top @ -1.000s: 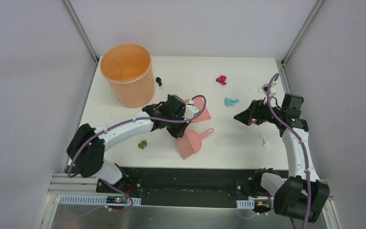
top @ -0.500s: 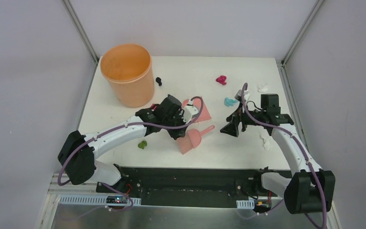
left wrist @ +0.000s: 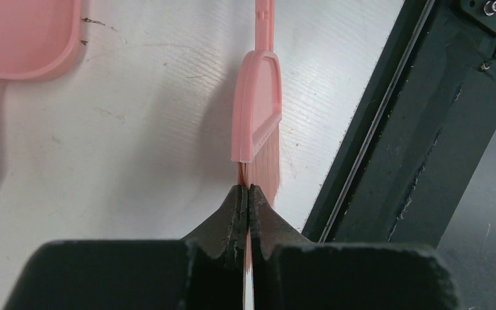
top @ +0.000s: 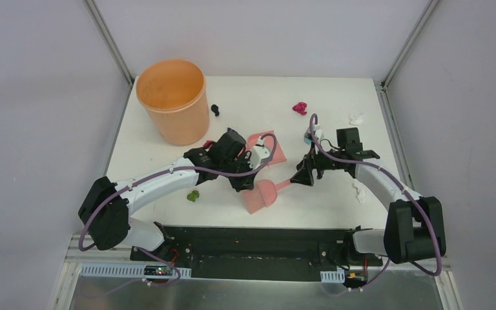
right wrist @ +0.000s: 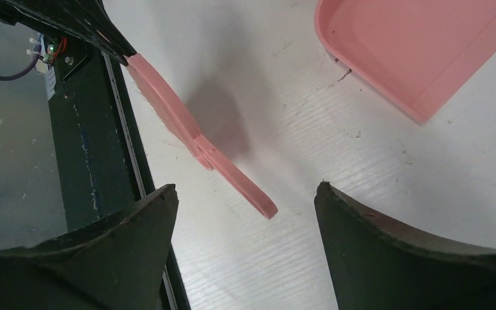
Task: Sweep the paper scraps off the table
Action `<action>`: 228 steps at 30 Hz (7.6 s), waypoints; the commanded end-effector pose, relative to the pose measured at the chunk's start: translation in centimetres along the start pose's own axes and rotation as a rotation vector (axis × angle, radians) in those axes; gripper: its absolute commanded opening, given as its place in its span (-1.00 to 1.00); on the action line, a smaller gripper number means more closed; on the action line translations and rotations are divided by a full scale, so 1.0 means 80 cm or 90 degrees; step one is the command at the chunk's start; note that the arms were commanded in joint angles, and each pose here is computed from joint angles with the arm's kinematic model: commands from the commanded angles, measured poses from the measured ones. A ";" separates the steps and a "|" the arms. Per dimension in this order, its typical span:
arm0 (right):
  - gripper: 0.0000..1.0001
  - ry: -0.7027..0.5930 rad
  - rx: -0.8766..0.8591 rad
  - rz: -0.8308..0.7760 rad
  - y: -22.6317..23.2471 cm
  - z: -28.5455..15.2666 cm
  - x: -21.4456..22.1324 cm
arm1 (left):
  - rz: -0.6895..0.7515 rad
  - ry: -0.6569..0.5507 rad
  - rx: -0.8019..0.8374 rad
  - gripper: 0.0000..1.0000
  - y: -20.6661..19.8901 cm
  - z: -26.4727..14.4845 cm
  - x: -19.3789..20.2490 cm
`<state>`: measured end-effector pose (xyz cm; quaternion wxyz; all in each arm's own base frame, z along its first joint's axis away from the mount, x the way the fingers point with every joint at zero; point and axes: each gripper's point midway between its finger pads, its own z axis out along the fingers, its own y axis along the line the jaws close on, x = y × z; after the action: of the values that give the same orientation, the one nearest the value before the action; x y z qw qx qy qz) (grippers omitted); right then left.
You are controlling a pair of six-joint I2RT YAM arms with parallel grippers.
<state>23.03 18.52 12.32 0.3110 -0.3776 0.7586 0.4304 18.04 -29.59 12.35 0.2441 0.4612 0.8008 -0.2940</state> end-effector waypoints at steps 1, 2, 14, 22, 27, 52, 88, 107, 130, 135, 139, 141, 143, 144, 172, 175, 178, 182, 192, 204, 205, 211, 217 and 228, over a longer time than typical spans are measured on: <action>0.60 -0.015 -0.030 -0.037 0.003 0.005 -0.019 | 0.036 -0.047 0.035 -1.00 -0.015 -0.003 -0.025; 0.60 -0.012 -0.035 -0.029 0.005 0.005 -0.018 | 0.037 -0.047 0.032 -1.00 -0.014 -0.003 -0.025; 0.38 0.026 -0.128 0.003 0.061 -0.014 0.001 | 0.008 -0.038 0.013 -1.00 -0.001 0.002 -0.024; 0.54 -0.037 0.010 -0.031 0.001 -0.008 -0.040 | 0.020 -0.048 0.065 -1.00 -0.019 0.000 -0.026; 0.51 0.041 0.050 0.025 -0.036 0.006 -0.013 | 0.029 -0.076 0.107 -1.00 -0.036 -0.007 -0.035; 0.41 0.001 -0.133 0.019 0.054 -0.021 -0.009 | 0.028 -0.100 0.067 -1.00 -0.022 -0.018 -0.044; -1.00 0.001 -0.129 -0.001 0.048 -0.025 -0.011 | -0.021 -0.115 0.032 -0.03 0.001 -0.015 -0.049; -1.00 -0.026 -0.198 0.015 0.087 -0.033 -0.020 | -0.042 -0.109 0.288 -0.87 -0.065 0.009 -0.052; 0.13 -0.050 -0.218 -0.012 0.099 -0.034 -0.010 | -0.115 -0.117 0.415 -1.00 -0.067 -0.019 -0.070; 0.11 -0.047 -0.223 -0.005 0.099 -0.032 -0.011 | -0.125 -0.115 0.408 -1.00 -0.061 -0.018 -0.070; 0.02 -0.050 -0.223 -0.009 0.099 -0.032 -0.013 | -0.128 -0.110 0.403 -1.00 -0.059 -0.017 -0.069; 0.01 -0.053 -0.225 -0.009 0.100 -0.032 -0.016 | -0.132 -0.107 0.405 -1.00 -0.058 -0.015 -0.068; 0.00 -0.058 -0.227 -0.005 0.099 -0.032 -0.018 | -0.136 -0.105 0.408 -1.00 -0.058 -0.015 -0.068; -0.02 -0.058 -0.228 -0.002 0.099 -0.031 -0.018 | -0.136 -0.105 0.409 -1.00 -0.058 -0.015 -0.068; -1.00 -0.047 -0.150 0.086 0.057 -0.045 -0.038 | -0.173 -0.096 0.000 -0.43 0.060 0.001 -0.052; -1.00 -0.059 -0.108 0.153 0.046 -0.080 -0.062 | -0.172 -0.124 -0.180 -0.26 0.107 -0.032 -0.047; -1.00 -0.099 -0.107 0.170 0.056 -0.115 -0.084 | -0.150 -0.203 -0.249 0.13 0.118 -0.063 -0.056; -1.00 -0.103 -0.096 0.201 0.058 -0.123 -0.088 | -0.114 -0.196 -0.291 0.35 0.132 -0.071 -0.058; -1.00 -0.186 0.393 0.148 -0.070 -0.163 -0.082 | -0.068 -0.046 -0.294 0.27 0.174 -0.032 -0.024; -1.00 -0.193 0.446 0.112 -0.066 -0.175 -0.071 | 0.015 0.036 -0.255 0.26 0.204 0.013 -0.034; -1.00 -0.193 0.449 0.111 -0.065 -0.177 -0.071 | 0.018 0.035 -0.263 0.26 0.209 0.015 -0.037; -1.00 -0.196 0.433 0.106 -0.054 -0.175 -0.067 | 0.043 0.079 -0.286 0.22 0.229 0.022 -0.031; -1.00 -0.196 0.442 0.107 -0.056 -0.178 -0.067 | -0.011 0.114 -0.238 0.02 0.214 0.038 -0.015; -1.00 -0.193 0.432 0.103 -0.055 -0.175 -0.066 | -0.006 0.138 -0.289 -0.26 0.210 0.030 0.001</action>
<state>27.11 6.20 19.64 0.4700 -0.1129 0.8443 0.2315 33.32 -24.32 5.45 0.2357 0.4218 0.8729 -0.0677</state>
